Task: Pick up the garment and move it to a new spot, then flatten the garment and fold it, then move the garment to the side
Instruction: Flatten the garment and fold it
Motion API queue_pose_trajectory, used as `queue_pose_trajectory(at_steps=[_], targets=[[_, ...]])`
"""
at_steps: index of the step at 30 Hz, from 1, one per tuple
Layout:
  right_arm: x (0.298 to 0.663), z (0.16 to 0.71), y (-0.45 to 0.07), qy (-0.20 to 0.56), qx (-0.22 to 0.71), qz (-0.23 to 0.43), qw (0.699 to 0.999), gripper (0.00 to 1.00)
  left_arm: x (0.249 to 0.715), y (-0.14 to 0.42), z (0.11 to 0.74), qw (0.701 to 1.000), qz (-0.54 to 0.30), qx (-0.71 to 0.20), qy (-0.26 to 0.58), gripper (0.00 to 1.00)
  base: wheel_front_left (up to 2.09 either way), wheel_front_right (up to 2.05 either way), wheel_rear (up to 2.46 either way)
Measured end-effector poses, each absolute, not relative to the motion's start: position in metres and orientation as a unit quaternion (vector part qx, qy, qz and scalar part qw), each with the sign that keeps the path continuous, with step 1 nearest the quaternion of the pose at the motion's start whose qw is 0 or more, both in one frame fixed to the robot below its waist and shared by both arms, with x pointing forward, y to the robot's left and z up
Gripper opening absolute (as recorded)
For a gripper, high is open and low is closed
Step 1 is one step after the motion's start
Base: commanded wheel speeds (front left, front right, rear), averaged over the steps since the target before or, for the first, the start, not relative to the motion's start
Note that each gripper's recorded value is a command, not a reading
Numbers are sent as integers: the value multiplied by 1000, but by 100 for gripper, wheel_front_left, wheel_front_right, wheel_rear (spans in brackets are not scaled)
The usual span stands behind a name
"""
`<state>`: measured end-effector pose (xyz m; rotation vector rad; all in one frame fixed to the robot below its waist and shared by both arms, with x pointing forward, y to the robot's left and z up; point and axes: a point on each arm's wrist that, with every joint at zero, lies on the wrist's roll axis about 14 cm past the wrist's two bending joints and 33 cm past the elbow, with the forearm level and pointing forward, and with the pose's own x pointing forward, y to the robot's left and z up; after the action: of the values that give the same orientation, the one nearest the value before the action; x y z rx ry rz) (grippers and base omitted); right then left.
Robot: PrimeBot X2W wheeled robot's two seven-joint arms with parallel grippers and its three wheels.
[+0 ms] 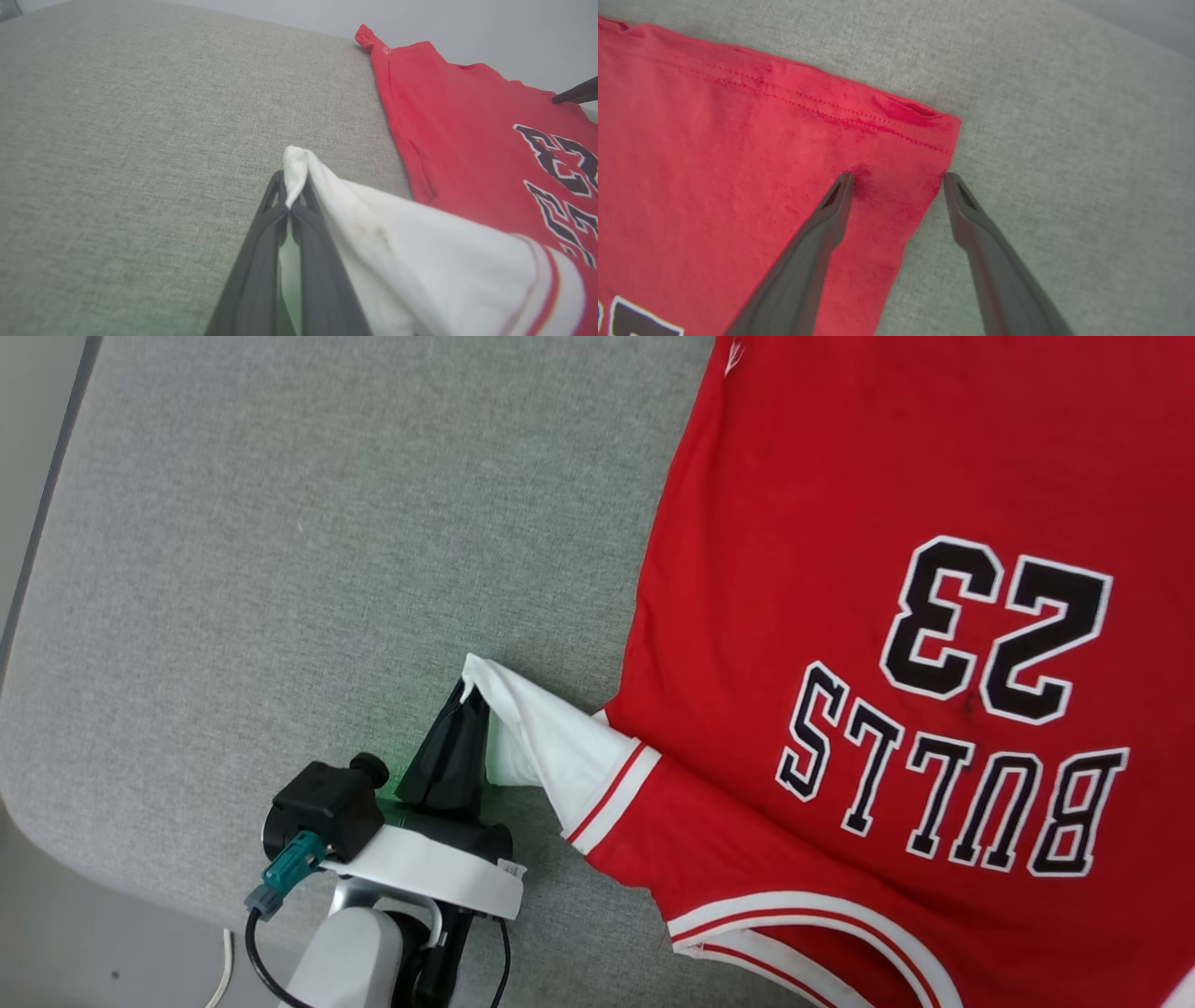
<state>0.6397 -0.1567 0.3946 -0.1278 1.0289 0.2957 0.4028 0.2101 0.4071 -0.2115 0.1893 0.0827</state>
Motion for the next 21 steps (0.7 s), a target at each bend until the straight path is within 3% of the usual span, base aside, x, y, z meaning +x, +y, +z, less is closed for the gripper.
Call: queue_pose_trajectory(at_steps=[9,10,11,21], targets=[[631,341,-153,532,-51,138,834,100,408,214,393,988,42,-97,111,0,0,0,0],[630,340,-154,532,-52,138,834,75,408,214,393,988,42,-97,112,0,0,0,0],[631,342,-155,530,-52,137,835,0,408,213,392,988,41,-97,113,0,0,0,0],[634,379,-151,462,-57,145,873,0,406,212,405,990,36,-98,96,0,0,0,0]])
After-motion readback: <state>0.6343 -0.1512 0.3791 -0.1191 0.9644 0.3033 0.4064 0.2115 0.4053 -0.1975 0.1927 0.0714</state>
